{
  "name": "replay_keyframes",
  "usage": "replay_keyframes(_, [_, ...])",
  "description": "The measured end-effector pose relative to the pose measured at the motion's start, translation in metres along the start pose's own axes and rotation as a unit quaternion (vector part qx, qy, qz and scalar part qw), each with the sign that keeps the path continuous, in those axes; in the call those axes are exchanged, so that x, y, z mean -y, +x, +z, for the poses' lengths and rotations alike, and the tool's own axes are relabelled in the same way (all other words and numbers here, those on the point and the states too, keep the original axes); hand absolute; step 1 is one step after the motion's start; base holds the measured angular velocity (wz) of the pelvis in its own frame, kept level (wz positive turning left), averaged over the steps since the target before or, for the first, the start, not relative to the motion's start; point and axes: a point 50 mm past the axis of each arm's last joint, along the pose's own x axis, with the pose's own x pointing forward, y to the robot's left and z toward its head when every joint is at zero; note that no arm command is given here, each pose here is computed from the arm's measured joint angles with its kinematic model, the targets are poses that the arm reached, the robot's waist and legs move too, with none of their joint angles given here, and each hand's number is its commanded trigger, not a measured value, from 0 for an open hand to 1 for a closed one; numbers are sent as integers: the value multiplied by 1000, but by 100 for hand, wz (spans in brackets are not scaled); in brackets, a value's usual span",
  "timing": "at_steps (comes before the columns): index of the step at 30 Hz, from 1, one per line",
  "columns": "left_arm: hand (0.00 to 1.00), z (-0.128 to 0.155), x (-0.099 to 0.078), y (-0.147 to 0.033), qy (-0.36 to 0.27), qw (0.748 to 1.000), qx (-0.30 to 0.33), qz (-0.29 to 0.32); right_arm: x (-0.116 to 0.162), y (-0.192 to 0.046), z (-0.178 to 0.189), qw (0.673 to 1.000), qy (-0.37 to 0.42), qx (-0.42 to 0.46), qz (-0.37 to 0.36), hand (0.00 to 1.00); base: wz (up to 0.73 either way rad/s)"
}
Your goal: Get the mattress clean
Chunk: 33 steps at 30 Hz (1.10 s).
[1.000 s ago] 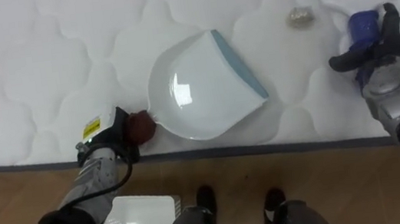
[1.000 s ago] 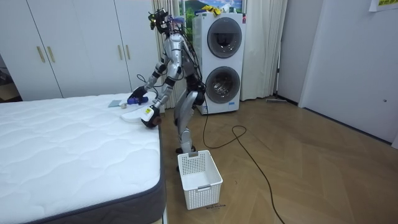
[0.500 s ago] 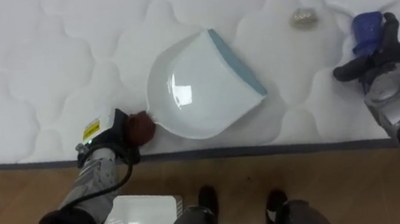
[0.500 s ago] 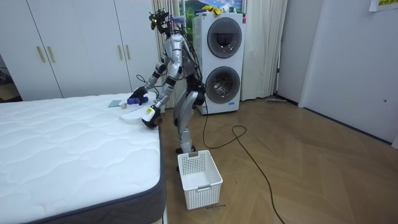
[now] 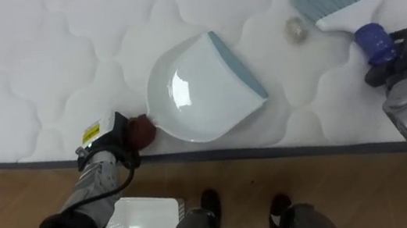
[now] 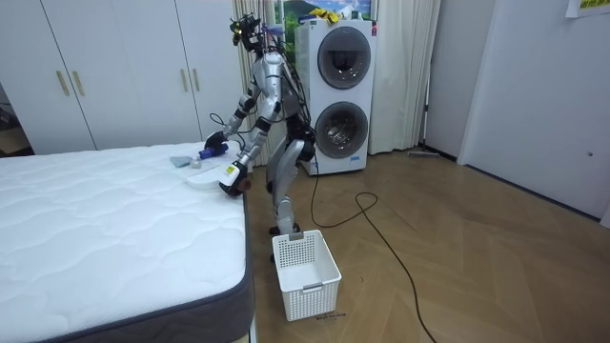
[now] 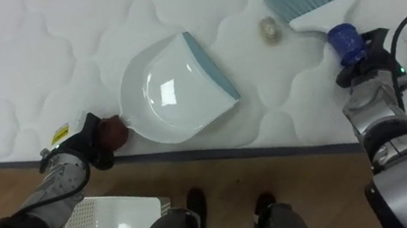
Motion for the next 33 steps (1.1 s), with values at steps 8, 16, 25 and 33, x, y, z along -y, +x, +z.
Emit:
replay_keyframes(8, [100, -1, -2, 1, 3, 1000, -9, 4, 0, 0, -1, 1000, -19, -1, 4, 100, 0])
replay_keyframes(16, [100, -2, -6, 2, 5, 1000, -13, 11, 0, 0, -3, 1000, -19, -4, 5, 100, 0])
replay_keyframes(25, [100, -6, -12, 3, 14, 999, -16, 33, 5, 1, -14, 999, -35, -16, -6, 100, 0])
replay_keyframes(33, [100, -14, -27, 4, 65, 996, -9, 64, 22, 7, -25, 994, -102, -2, -36, 100, 0])
